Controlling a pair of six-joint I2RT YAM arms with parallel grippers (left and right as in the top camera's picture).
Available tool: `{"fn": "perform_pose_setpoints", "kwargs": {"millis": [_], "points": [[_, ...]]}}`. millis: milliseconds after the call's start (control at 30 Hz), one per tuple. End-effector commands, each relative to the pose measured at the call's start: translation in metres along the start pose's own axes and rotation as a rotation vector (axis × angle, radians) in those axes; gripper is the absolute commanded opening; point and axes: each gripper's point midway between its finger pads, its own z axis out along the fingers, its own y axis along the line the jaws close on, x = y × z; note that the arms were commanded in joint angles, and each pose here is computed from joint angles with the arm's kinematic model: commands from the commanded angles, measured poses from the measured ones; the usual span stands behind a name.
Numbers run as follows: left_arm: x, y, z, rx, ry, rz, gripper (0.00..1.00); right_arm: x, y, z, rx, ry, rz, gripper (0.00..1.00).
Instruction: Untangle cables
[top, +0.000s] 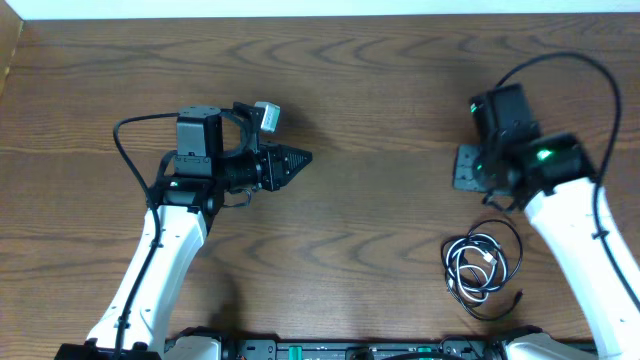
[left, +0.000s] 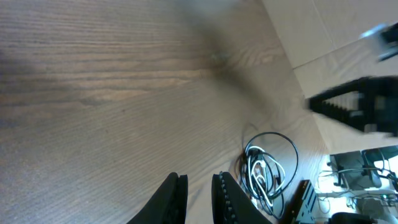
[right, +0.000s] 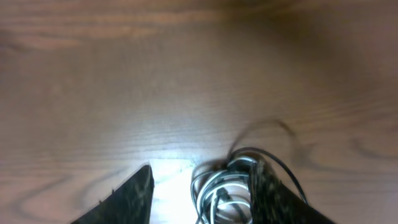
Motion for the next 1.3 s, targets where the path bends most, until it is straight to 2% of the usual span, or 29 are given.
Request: {"fn": "perform_pose_setpoints", "kwargs": {"millis": [0,100,400,567,800,900,967,1067,1100,1267], "points": [[0.001,0.001,0.000,0.000,0.001,0.021,0.19,0.023,0.002,0.018,-0.022,-0.054,0.002,0.47],[0.001,0.001,0.000,0.000,0.001,0.029,0.19,0.049,0.004,0.038,-0.077,-0.042,0.031,0.49],[0.001,0.001,0.000,0.000,0.001,0.030,0.21,0.123,-0.022,0.069,0.047,0.136,0.292,0.51],[0.001,0.001,0.000,0.000,0.001,0.044,0.21,0.137,-0.030,0.079,0.093,0.138,0.394,0.52],[0.001,0.001,0.000,0.000,0.002,0.043,0.21,0.156,-0.037,0.094,0.116,0.162,0.435,0.53],[0.001,0.001,0.000,0.000,0.002,0.043,0.21,0.158,-0.036,0.096,0.111,0.166,0.433,0.43],[0.001,0.001,0.000,0.000,0.002,0.042,0.21,0.157,-0.032,0.096,0.090,0.167,0.437,0.25],[0.001,0.001,0.000,0.000,0.002,0.042,0.21,0.152,-0.021,0.097,0.030,0.166,0.443,0.11],[0.001,0.001,0.000,0.000,0.002,0.042,0.21,0.150,-0.017,0.098,0.009,0.165,0.446,0.02],[0.003,0.002,0.000,-0.001,0.009,0.034,0.21,0.130,0.007,0.100,-0.113,0.121,0.462,0.01]]}}
